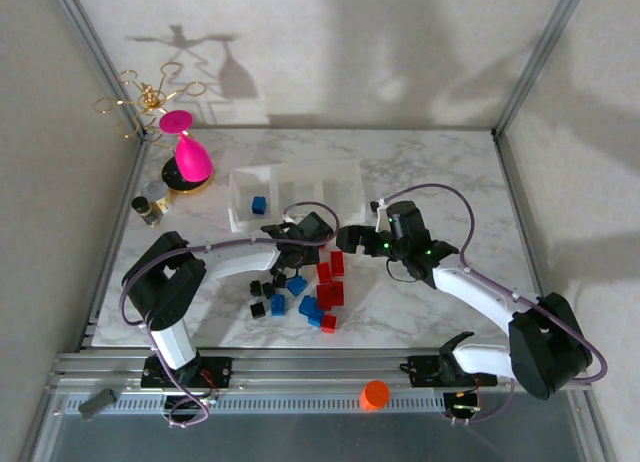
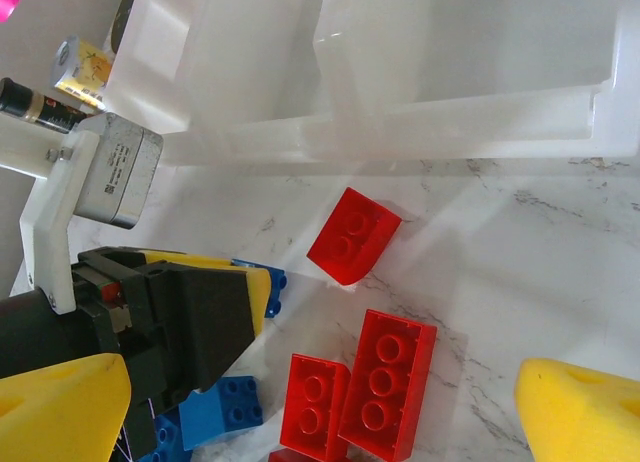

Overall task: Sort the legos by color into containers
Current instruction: Place the lego in the container.

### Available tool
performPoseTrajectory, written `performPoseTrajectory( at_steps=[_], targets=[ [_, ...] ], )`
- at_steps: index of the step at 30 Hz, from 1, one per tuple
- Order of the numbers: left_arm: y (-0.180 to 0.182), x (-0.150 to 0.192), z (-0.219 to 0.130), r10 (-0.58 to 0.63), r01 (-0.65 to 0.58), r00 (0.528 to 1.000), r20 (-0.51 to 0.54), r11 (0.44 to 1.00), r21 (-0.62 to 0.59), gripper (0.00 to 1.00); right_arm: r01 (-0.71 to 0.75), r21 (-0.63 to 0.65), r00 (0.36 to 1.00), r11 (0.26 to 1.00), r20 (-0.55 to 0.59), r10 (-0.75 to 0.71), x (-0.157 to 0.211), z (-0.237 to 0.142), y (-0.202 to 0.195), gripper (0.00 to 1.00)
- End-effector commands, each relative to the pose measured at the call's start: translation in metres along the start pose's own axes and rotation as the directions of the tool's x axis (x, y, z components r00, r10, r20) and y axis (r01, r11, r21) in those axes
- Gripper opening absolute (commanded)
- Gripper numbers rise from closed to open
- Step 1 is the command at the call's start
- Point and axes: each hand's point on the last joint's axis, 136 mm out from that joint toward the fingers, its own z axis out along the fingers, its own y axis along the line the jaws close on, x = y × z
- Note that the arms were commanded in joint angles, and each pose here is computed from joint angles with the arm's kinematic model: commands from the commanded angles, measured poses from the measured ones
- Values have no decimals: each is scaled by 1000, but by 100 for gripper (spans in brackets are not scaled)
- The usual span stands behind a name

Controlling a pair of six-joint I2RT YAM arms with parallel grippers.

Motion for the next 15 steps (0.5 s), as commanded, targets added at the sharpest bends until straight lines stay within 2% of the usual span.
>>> performPoseTrajectory(
  at_steps=[1, 5, 10, 15],
  targets=[
    [15, -11, -10, 7, -5, 999, 38, 999, -50, 27, -4, -3, 1000, 1000, 5, 4, -1, 1, -2, 99],
    [29, -38, -33, -35, 41, 994, 101, 998, -52, 27, 11, -77, 1000, 997, -2, -11, -3, 3, 13, 99],
    [57, -87, -65, -109, 122, 970, 218, 991, -50, 28, 52, -133, 998, 990, -11, -54, -5, 10, 36, 99],
    [91, -128, -66, -173, 199, 945, 277, 978, -67, 29, 59, -161, 998, 985, -4, -61, -9, 18, 52, 99]
  ],
)
